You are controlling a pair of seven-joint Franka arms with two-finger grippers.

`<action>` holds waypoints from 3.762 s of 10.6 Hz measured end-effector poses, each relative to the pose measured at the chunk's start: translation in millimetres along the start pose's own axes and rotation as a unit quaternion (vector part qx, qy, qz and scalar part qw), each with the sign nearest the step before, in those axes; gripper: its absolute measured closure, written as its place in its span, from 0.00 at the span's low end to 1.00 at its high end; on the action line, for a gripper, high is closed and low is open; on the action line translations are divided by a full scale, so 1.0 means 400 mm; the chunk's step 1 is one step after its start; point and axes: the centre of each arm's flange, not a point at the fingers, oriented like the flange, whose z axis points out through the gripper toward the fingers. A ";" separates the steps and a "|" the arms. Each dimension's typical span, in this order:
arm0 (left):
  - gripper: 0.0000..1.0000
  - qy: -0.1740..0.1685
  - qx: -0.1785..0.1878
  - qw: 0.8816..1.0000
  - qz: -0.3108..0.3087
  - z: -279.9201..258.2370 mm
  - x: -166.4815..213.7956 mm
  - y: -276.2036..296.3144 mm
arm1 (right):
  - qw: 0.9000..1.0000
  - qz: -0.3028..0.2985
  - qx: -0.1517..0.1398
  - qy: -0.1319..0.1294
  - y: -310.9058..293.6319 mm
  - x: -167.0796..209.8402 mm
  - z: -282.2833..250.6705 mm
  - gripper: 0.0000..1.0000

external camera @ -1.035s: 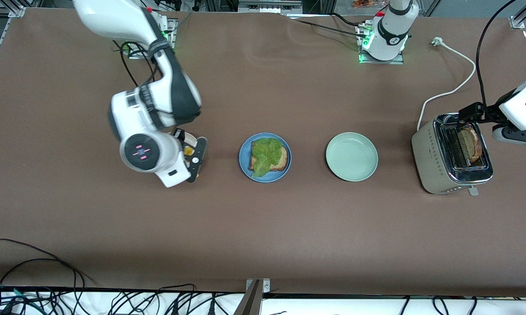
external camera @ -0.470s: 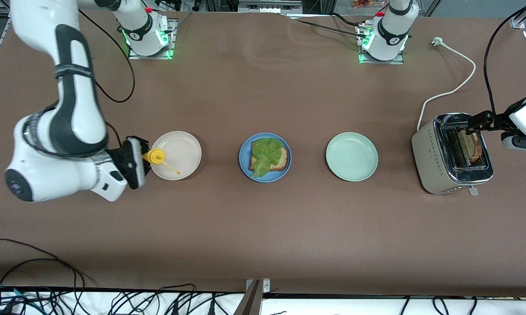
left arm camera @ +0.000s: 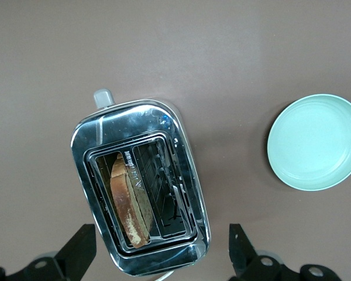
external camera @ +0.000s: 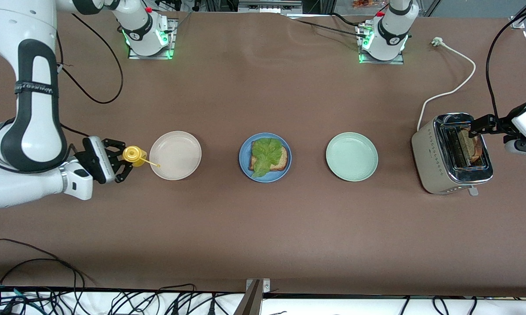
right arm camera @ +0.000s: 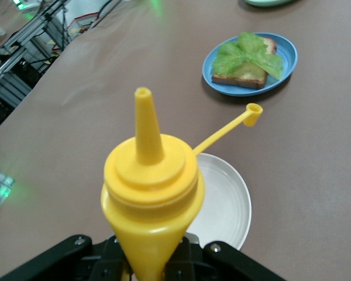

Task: Make sandwich in blue plate with both arms
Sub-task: 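Set the yellow bottle upright on the table and open the right gripper, then withdraw the right gripper while the left gripper grasps the toaster bread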

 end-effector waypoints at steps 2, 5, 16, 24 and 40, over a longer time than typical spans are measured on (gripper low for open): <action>0.00 0.000 0.001 1.000 0.002 0.011 0.004 -0.011 | 0.998 -0.056 -0.001 0.021 -0.015 -0.103 0.005 0.88; 0.00 0.006 0.006 1.000 -0.001 0.039 0.020 -0.031 | 0.993 -0.112 0.005 0.047 -0.031 -0.235 0.049 0.88; 0.00 -0.019 0.015 0.999 -0.025 0.227 0.057 -0.141 | 0.983 -0.134 0.037 0.124 -0.060 -0.482 0.264 0.76; 0.34 -0.035 0.012 0.999 -0.028 0.279 0.056 -0.150 | 0.989 -0.073 0.052 0.118 -0.103 -0.444 0.125 0.00; 0.93 -0.022 0.022 0.999 -0.027 0.275 0.075 -0.171 | 0.849 0.466 -0.052 -0.246 -0.159 0.162 -0.200 0.00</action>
